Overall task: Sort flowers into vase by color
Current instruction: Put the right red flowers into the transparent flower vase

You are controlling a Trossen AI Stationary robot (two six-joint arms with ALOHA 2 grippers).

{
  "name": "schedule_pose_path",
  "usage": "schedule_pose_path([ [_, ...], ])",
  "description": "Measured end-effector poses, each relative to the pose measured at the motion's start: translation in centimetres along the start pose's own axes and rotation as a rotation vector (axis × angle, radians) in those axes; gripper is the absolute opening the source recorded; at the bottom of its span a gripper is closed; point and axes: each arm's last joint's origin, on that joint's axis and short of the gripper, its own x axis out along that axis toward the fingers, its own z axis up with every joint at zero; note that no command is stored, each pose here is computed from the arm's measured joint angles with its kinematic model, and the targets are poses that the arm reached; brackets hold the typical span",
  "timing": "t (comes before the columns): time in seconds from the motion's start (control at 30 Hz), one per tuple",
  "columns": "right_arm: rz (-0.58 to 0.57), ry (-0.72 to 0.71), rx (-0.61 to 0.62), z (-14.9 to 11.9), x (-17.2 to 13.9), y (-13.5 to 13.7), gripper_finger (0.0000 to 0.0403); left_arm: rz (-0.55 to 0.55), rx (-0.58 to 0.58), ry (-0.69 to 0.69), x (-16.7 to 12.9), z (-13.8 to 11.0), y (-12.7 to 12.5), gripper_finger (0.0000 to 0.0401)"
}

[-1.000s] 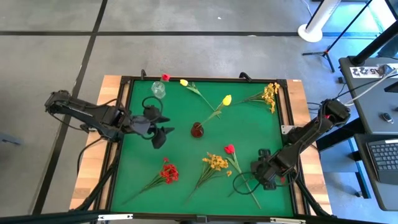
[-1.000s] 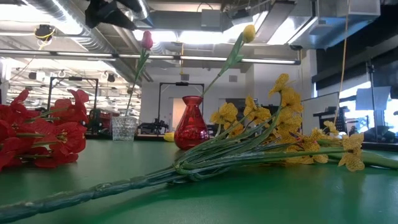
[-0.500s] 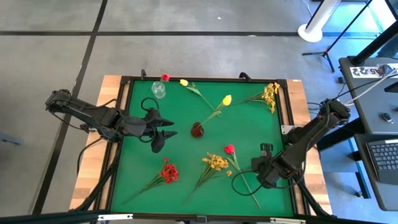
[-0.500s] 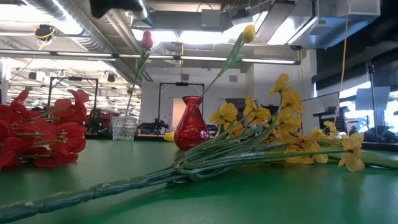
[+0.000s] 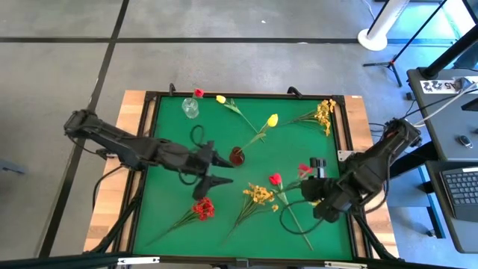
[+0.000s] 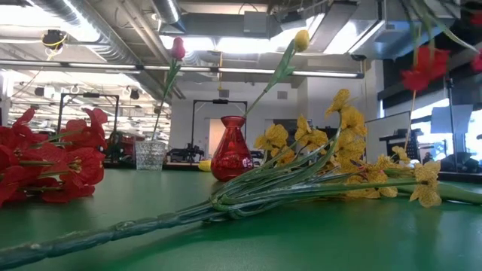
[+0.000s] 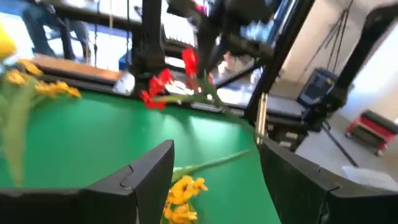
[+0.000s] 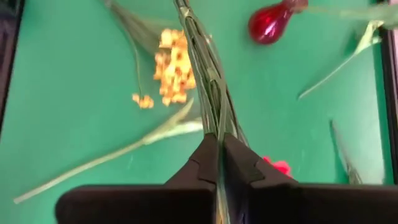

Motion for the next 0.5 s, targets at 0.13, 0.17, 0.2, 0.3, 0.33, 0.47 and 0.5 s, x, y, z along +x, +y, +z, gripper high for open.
schedule_pose_path([
  [0.13,-0.01,-0.022,-0.031,1.2,0.7,-1.2,0.0003,-0.062,-0.056,0.033,2.1,1.0,-0.1,0.0234],
  [0.17,-0.018,-0.016,-0.037,1.4,1.0,-1.5,0.0003,-0.077,-0.095,0.041,2.5,1.5,0.0,0.0234],
  [0.2,-0.026,-0.011,-0.038,1.5,1.2,-1.8,0.0003,-0.085,-0.134,0.047,2.9,1.8,0.1,0.0234],
  [0.3,-0.038,-0.002,-0.055,2.0,1.9,-2.3,0.0002,-0.095,-0.233,0.084,3.8,2.6,0.7,0.0234],
  [0.33,-0.042,0.0,-0.068,2.1,2.0,-2.4,0.0002,-0.109,-0.26,0.094,4.1,2.8,0.9,0.0234],
  [0.47,-0.041,-0.013,-0.098,2.7,2.7,-2.3,0.0002,-0.166,-0.383,0.174,5.0,3.3,2.0,0.0234],
  [0.5,-0.04,-0.016,-0.107,2.8,2.8,-2.2,0.0002,-0.174,-0.411,0.2,5.4,3.1,2.3,0.0234],
])
